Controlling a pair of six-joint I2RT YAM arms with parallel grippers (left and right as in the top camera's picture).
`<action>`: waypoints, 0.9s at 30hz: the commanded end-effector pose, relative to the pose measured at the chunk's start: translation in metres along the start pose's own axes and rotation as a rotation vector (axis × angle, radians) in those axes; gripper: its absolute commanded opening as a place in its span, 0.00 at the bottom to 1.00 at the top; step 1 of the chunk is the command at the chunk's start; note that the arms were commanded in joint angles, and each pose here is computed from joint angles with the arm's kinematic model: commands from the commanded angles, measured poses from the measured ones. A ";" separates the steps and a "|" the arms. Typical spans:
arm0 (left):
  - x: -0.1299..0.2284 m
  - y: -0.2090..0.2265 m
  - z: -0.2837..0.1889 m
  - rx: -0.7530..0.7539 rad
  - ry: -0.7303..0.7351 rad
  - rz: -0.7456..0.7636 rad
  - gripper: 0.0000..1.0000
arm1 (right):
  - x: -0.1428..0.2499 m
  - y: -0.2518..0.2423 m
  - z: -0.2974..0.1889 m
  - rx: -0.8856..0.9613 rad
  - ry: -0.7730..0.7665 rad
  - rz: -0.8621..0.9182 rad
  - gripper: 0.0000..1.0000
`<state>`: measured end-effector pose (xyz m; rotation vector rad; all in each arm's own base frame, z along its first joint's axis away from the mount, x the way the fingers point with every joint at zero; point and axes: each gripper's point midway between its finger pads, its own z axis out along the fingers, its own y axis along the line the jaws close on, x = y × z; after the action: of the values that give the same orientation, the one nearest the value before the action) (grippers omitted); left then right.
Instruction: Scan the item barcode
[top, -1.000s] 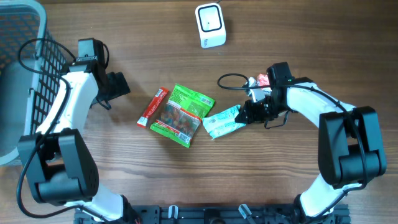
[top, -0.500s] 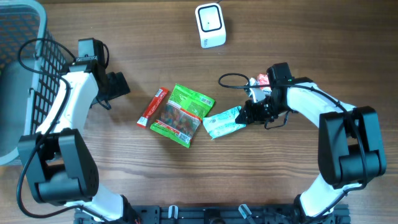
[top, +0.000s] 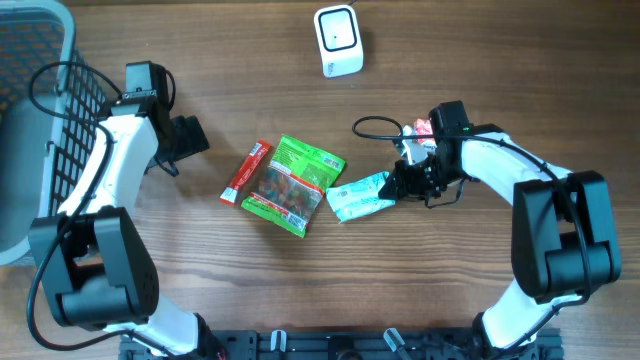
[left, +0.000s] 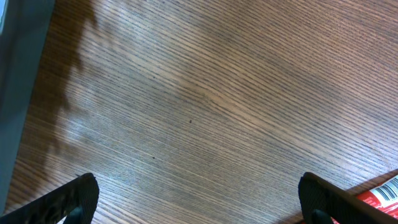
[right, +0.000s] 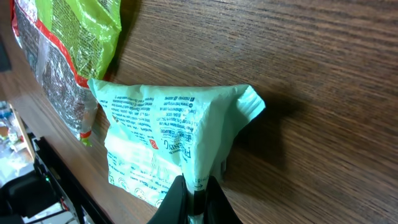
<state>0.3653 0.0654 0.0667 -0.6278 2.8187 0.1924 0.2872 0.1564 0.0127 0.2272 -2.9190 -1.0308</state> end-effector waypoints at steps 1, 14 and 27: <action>-0.007 0.000 -0.008 0.013 -0.027 -0.001 1.00 | -0.008 0.006 -0.009 0.002 -0.029 -0.008 0.04; -0.007 0.000 -0.008 0.013 -0.027 -0.001 1.00 | -0.014 0.057 -0.094 0.091 -0.263 -0.148 0.04; -0.007 0.000 -0.008 0.013 -0.027 -0.001 1.00 | -0.006 0.065 -0.103 0.091 -0.275 -0.160 0.04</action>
<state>0.3653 0.0654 0.0667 -0.6278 2.8187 0.1924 0.2883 0.1424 0.1202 0.3340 -3.2088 -1.0052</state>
